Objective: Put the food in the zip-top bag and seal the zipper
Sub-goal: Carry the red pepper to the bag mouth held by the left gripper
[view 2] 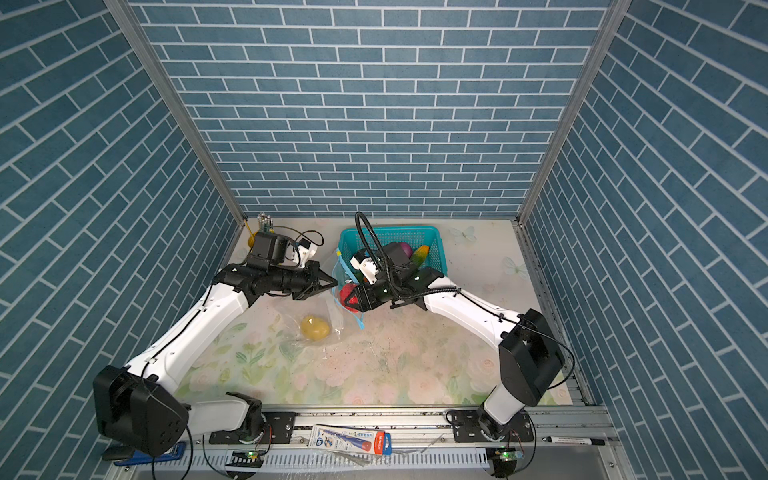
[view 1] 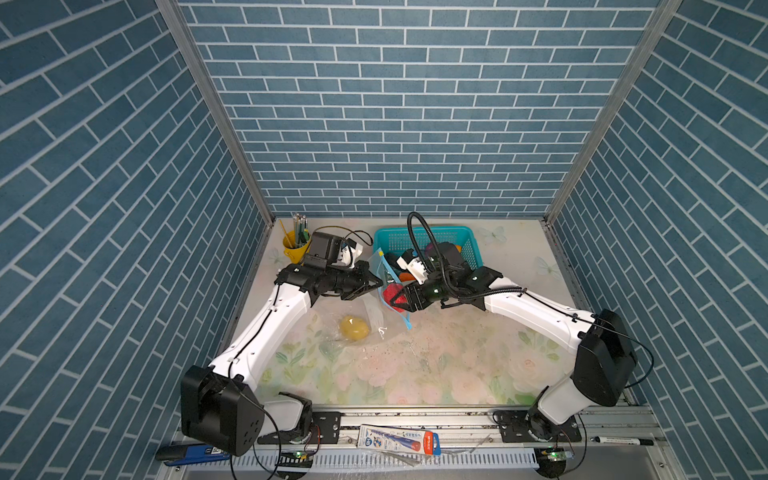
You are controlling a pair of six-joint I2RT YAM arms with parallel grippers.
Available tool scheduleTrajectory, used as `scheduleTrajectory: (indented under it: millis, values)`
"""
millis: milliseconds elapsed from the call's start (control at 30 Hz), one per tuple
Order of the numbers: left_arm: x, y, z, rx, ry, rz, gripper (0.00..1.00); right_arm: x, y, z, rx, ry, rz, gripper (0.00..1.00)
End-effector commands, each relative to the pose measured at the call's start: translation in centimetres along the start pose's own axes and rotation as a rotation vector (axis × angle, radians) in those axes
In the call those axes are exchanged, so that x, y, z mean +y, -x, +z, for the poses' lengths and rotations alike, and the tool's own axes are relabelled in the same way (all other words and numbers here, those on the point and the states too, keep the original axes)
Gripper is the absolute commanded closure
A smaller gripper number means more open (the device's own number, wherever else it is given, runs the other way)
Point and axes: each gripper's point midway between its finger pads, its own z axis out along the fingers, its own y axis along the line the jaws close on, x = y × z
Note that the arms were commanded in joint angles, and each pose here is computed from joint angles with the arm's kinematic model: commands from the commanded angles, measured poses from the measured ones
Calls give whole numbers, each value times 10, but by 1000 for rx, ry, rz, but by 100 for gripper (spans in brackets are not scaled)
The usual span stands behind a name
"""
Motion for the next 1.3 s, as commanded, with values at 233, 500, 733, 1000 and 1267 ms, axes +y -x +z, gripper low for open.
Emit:
scheduleTrajectory:
  millis: [233, 500, 733, 1000, 1267]
  values:
    - [-10, 4, -8, -23, -15, 18, 100, 6, 11, 1, -8, 1, -43, 63]
    - [-10, 4, -9, -24, -16, 19, 100, 5, 11, 1, -2, -9, -38, 55]
    - [-10, 4, -8, -25, -16, 20, 100, 5, 11, 2, 1, -20, -41, 50]
    - [-8, 4, -7, -24, -14, 16, 100, 3, 9, 3, 8, -29, -41, 43]
    - [-6, 3, -6, -20, -13, 14, 100, 2, 7, 5, 18, -36, -40, 42]
